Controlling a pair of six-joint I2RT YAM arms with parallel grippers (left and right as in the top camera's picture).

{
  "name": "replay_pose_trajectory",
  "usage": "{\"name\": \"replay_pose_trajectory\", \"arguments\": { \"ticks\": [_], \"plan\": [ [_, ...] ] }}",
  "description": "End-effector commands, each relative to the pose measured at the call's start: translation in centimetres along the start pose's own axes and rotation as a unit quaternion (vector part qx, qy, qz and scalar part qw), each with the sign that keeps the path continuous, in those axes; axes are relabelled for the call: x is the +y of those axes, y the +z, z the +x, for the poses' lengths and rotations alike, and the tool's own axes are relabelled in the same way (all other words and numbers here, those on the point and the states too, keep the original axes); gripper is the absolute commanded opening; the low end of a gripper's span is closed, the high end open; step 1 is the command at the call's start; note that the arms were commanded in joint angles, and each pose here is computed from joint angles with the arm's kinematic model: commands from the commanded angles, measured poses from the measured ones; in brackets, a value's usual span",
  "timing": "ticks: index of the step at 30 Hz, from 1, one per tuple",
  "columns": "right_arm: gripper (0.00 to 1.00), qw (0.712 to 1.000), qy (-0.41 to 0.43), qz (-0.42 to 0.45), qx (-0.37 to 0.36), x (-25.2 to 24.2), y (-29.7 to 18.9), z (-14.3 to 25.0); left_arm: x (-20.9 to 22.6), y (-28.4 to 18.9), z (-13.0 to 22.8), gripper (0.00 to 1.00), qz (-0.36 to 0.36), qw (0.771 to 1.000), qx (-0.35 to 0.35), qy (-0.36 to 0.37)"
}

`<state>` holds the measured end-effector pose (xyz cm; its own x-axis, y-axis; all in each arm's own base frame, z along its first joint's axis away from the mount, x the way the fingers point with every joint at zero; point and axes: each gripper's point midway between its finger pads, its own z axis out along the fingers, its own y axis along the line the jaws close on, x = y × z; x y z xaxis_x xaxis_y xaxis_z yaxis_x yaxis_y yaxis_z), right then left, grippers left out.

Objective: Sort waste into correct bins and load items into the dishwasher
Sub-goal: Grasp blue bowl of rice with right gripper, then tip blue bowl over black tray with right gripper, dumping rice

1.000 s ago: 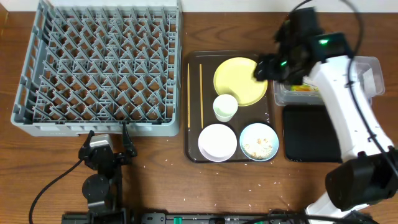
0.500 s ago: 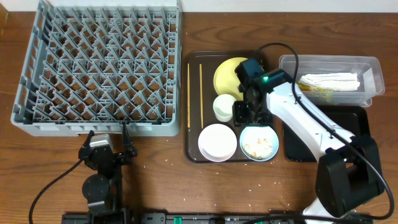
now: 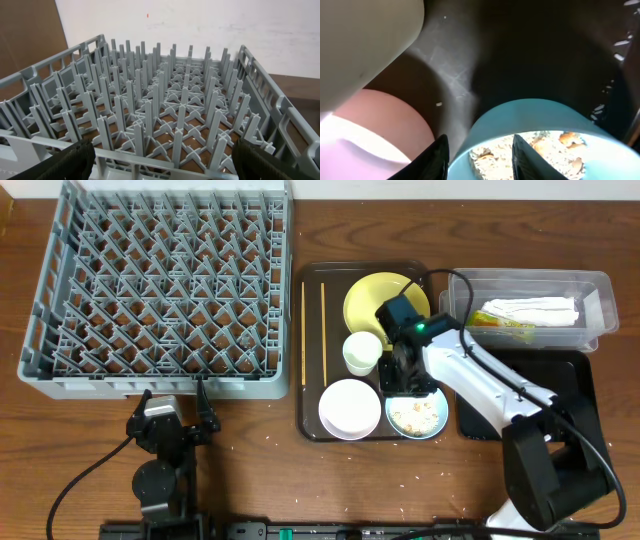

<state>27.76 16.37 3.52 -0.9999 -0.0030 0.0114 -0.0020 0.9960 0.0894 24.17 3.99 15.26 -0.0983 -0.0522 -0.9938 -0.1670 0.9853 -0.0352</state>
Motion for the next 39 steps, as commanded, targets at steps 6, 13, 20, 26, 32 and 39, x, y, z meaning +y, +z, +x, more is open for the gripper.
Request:
{"name": "replay_pose_trajectory", "arguments": {
  "ticks": [6,13,20,26,32,39],
  "plan": [
    [0.33,0.999,-0.019,0.018,0.028,0.8,0.8,2.0,0.2,0.1,1.5,0.88,-0.002,1.0,0.023,0.006],
    [0.22,0.997,-0.027,0.041,0.056,0.2,2.1,3.1,0.2,0.1,1.5,0.88,-0.002,1.0,0.023,0.006],
    [0.04,0.996,-0.034,0.067,0.05,-0.8,2.2,3.0,0.2,0.1,1.5,0.88,-0.002,1.0,0.023,0.006],
    [0.01,0.995,-0.054,0.069,0.054,-1.0,2.2,3.2,0.2,0.1,1.5,0.88,-0.002,1.0,0.023,0.006],
    [0.01,0.996,-0.085,0.001,0.032,0.8,-0.7,2.4,0.2,0.1,1.5,0.88,-0.002,1.0,0.023,0.006],
    [0.01,0.991,-0.086,-0.097,-0.047,0.5,-7.8,1.4,0.2,0.1,1.5,0.88,-0.002,1.0,0.023,0.006]
  ]
}}
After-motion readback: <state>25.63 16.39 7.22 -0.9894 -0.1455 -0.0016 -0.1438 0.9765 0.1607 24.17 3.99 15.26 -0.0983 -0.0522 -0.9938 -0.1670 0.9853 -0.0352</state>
